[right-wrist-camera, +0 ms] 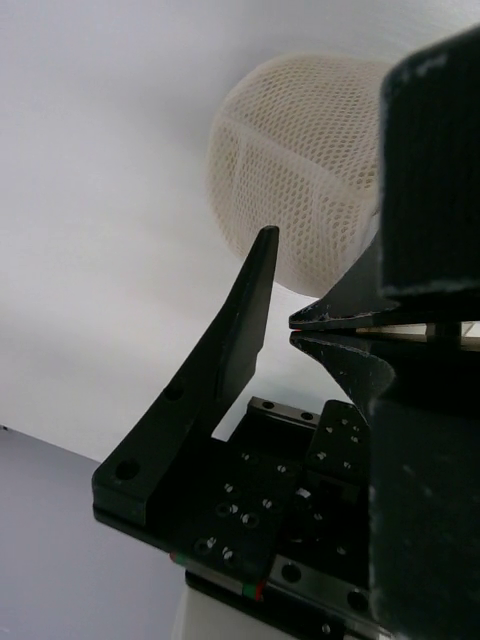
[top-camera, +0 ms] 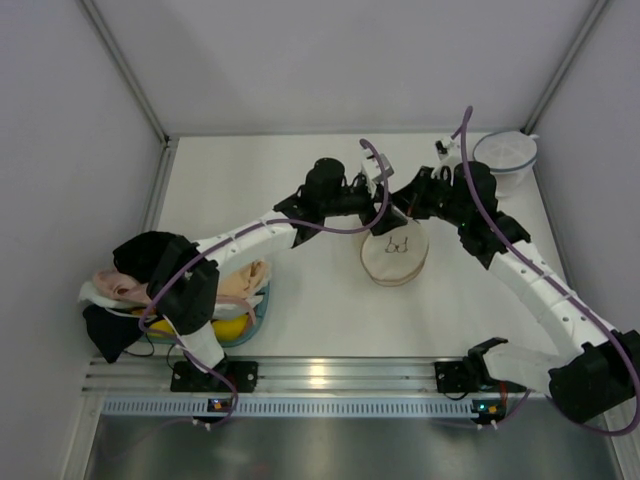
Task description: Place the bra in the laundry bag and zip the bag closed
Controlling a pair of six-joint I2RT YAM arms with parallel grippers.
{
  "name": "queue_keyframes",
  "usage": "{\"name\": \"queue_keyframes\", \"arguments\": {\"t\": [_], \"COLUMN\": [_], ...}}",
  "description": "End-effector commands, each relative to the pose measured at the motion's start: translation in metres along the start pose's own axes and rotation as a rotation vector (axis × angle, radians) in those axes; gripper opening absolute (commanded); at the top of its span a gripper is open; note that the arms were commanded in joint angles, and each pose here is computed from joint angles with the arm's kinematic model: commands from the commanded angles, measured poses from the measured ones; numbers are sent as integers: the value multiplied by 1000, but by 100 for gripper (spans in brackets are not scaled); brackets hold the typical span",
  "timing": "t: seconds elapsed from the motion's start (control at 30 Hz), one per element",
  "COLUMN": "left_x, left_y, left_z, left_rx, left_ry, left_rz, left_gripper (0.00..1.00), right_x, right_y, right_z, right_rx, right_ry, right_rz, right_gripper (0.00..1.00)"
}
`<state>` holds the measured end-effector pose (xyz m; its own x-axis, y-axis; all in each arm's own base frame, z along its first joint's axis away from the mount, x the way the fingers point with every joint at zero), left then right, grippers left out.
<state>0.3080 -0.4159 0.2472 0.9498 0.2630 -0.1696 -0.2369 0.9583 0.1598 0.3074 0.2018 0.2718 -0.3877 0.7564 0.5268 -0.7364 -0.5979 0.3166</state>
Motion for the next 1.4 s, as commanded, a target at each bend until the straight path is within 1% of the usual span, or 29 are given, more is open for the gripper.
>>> {"name": "queue_keyframes", "arguments": {"t": [0.0,0.03,0.13,0.17,0.23,0.27,0.3,0.33,0.37,0.4,0.47,0.57,0.63,0.67,0.7,0.73,0.77,0.8,0.87,0.9,1.0,1.03,1.1,1.17,1.2,1.27,1.37], "left_x": [-3,-3,0,0,1,2,1,0,-1,0,-2,-3,-2,-2,-2,-5,-3,-5,-8,-9,-10,-12,-14,-16,-17,-18,-20], "left_y": [-3,-3,-3,-3,-4,-3,-4,-4,-4,-4,0,9,16,19,21,25,27,29,36,39,48,51,53,55,56,57,59], "left_z": [8,7,7,7,7,8,9,10,10,11,13,16,17,19,19,21,22,21,22,22,22,20,18,17,14,12,7], "left_rx": [-45,-43,-48,-51,-60,-64,-68,-73,-74,-77,-93,-116,-126,-133,-133,-137,-139,-137,-138,-136,-140,-137,-132,-130,-126,-123,-117], "left_ry": [-28,-28,-32,-30,-32,-25,-27,-27,-21,-19,-12,-3,-6,-11,-12,-17,-20,-24,-34,-37,-47,-44,-45,-38,-32,-23,-17], "left_rz": [-22,-20,-7,-3,1,2,-4,-11,-14,-13,-32,-58,-58,-69,-77,-83,-80,-94,-109,-121,-113,-114,-124,-126,-126,-125,-118], "left_gripper": [76,70,56,47,44,37,32,25,5,0,0,0,0,0,0,0,0,0,0,0,0,0,0,0,0,0,0], "right_x": [22,23,23,22,22,23,23,22,22,23,20,16,17,16,16,12,8,2,-13,-22,-41,-39,-46,-43,-42,-38,-40], "right_y": [10,10,9,10,10,10,10,10,10,11,11,13,17,18,21,23,25,29,35,37,41,42,37,31,26,22,17], "right_z": [27,26,26,26,26,26,25,26,25,25,24,23,27,28,29,30,31,30,33,30,19,20,7,4,-5,-3,-14], "right_rx": [-102,-102,-106,-106,-108,-107,-106,-106,-102,-103,-94,-81,-92,-95,-96,-95,-95,-79,-98,-95,-89,-107,-92,-100,-86,-111,-93], "right_ry": [22,20,12,10,9,9,7,5,4,3,1,-3,5,8,9,14,18,15,29,26,-5,-26,-62,-105,-138,-154,-206], "right_rz": [63,67,69,68,69,70,69,68,66,68,56,27,16,10,4,-23,-46,-86,-170,-207,-267,-248,-247,-208,-187,-146,-132], "right_gripper": [0,0,0,0,0,0,0,0,0,0,1,13,16,20,27,53,62,76,85,88,90,90,90,90,90,90,90]}}
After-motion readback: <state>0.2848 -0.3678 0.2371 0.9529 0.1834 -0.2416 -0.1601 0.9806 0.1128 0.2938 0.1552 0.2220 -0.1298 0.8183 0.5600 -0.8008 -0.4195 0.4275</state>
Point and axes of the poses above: each gripper's point midway between its finger pads, its own y axis back along the fingers, its own x axis along the line the jaws close on, z = x × y, the point moved 1 cm from there along y, back along the fingers, and after that the axes turned 2 degrees about y, right-handed, at the moved point
